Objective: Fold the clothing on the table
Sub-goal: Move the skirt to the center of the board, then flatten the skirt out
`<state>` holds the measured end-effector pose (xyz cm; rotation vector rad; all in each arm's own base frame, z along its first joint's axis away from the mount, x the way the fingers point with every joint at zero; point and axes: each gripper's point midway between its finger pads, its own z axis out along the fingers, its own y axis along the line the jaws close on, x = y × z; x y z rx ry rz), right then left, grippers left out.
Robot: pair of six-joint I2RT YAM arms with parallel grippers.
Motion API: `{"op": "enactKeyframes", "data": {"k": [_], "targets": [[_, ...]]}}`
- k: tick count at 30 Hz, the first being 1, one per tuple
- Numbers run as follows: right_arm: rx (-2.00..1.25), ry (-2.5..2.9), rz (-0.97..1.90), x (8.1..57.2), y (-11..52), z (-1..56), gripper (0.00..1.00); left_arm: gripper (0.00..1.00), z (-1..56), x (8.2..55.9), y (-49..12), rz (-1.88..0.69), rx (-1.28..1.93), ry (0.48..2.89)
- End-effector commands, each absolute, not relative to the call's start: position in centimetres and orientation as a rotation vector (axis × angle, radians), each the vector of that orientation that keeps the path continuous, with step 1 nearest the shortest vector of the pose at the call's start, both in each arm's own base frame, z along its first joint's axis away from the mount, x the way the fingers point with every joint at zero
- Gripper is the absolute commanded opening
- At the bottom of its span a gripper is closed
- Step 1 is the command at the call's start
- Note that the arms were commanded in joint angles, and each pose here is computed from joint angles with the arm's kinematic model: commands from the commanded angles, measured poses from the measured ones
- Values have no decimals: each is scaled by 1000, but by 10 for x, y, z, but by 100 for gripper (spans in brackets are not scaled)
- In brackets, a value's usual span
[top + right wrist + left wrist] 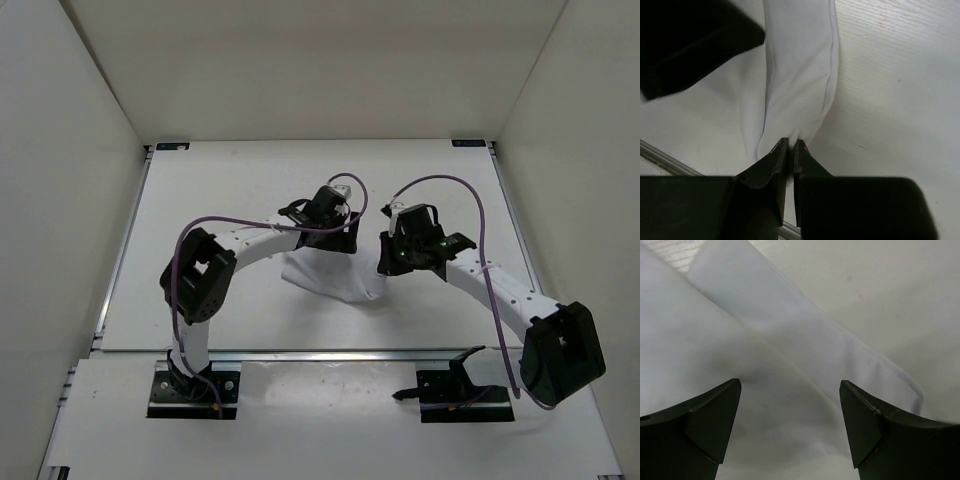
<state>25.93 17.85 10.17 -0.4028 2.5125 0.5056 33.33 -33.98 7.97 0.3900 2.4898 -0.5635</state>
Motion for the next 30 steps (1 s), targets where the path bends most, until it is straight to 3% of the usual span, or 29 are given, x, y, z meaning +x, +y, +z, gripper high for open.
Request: {"op": "enactKeyframes", "data": {"k": [1,6,8,10,12,17,21,25,28,30], "targets": [[-391,2411,560,265,182,122,0,89,95,367,-342,-441,171,2400],[-367,2402,563,264,173,119,0,72,88,389,-327,-277,59,2381],[-375,2393,569,263,173,119,0,51,76,392,-318,-255,22,2411],[-355,2394,552,265,166,120,0,15,73,391,-312,-263,-4,2428],[-329,2395,531,269,159,120,0,0,89,396,-309,-288,-14,2402],[-232,2330,470,306,130,146,0,0,138,431,-291,-258,14,2317],[-117,2181,363,353,96,220,0,0,239,465,-278,-314,30,2140],[-108,2015,336,372,91,289,0,0,362,465,-257,-398,45,1879],[-118,1992,370,373,106,289,0,0,377,441,-231,-358,54,1844],[-117,2067,402,366,114,253,0,0,315,419,-221,-320,90,1965]]}}
